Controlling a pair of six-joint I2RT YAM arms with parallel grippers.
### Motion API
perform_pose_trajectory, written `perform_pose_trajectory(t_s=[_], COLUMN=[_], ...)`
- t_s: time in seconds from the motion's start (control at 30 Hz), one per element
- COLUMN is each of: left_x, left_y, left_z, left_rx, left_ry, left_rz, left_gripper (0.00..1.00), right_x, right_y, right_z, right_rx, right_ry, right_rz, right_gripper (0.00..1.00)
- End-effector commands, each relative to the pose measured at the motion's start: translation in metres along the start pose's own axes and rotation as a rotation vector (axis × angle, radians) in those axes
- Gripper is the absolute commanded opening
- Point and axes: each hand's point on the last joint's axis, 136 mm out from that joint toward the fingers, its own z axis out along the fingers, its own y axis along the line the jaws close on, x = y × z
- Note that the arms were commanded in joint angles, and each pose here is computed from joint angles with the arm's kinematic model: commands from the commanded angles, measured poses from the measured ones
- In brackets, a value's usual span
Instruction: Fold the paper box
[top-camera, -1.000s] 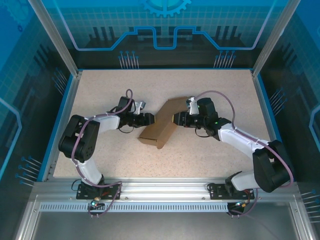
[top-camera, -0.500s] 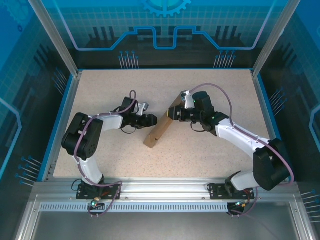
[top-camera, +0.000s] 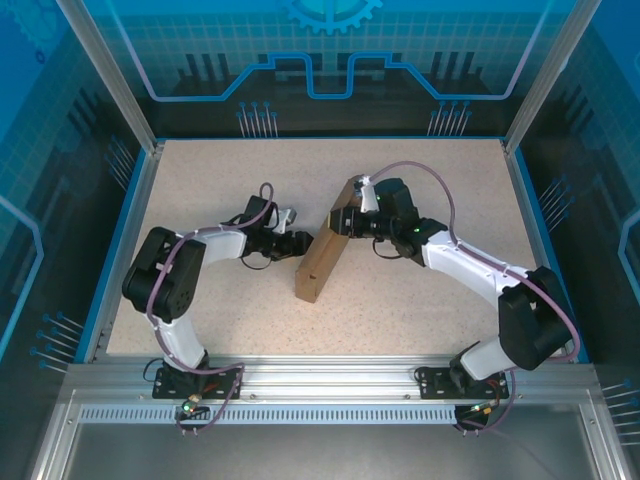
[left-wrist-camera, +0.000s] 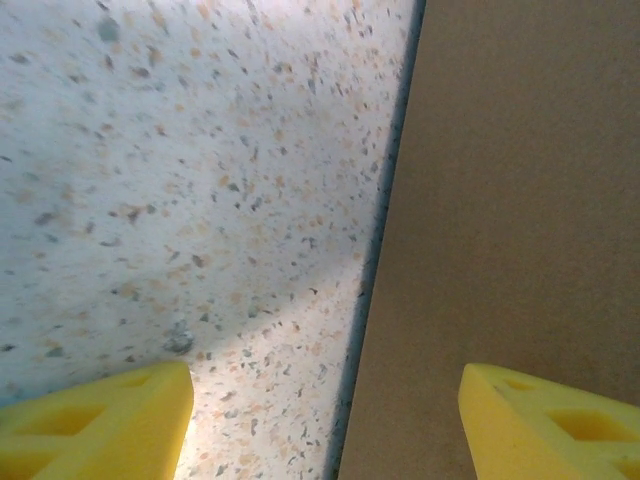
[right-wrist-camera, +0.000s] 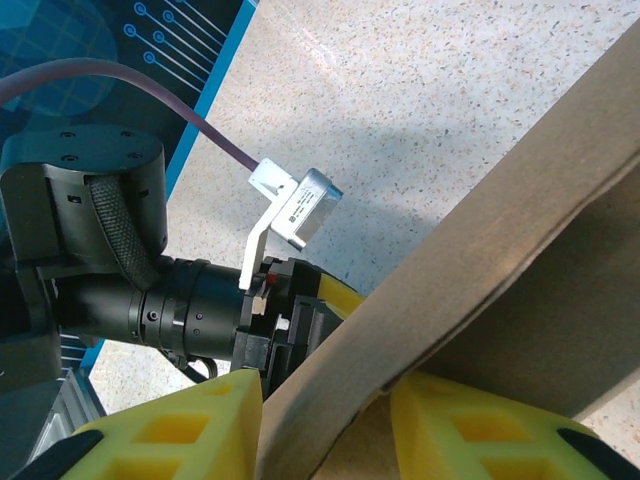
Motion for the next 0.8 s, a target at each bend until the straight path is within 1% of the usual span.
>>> perform_pose_trajectory(t_s=[0.0,0.17,0.23,0.33,0.43,0.5,0.63,0.77], left_x=[-0.014,-0.022,-0.022,-0.014,0.001,0.014,0.041,0.057], left_y=[-0.005,-0.003,-0.008,-0.021,-0.041,-0.056,-0.082,-0.098], left_z=[-0.025,-0.065,-0.083,-0.111,-0.134,-0.143,-0.151,-0.152], left_rx=[-0.049,-0.135,-0.139,-0.102,-0.026,0.022,0.072,0.058], left_ry=[-0.099,-0.262,-0.335,-0.443,-0.532,-0.572,-0.611,-0.624], left_rz=[0.040,0.083,0.107,0.172,0.273,0.349,0.481,0.588], left_gripper=[0.73,0.77,0.79,0.81,0.78,0.79,0.80,0.81], right_x=[0.055,0.057,0.058,0.058,0.057,0.056,0.056,0.056], right_y=[-0.030,-0.031,-0.032,-0.032,-0.031,-0.031,-0.028,-0.025], right_z=[0.013,0.015,0.016,0.016,0.018,0.019,0.022,0.024], right_rx=[0.114,0.119,0.121,0.126,0.125,0.123,0.118,0.112], right_ry=[0.178,0.182,0.183,0.182,0.184,0.187,0.193,0.193], right_rz=[0.052,0.053,0.052,0.044,0.039,0.034,0.027,0.017], right_gripper=[0.39,0.38,0.38,0.38,0.37,0.37,0.37,0.36])
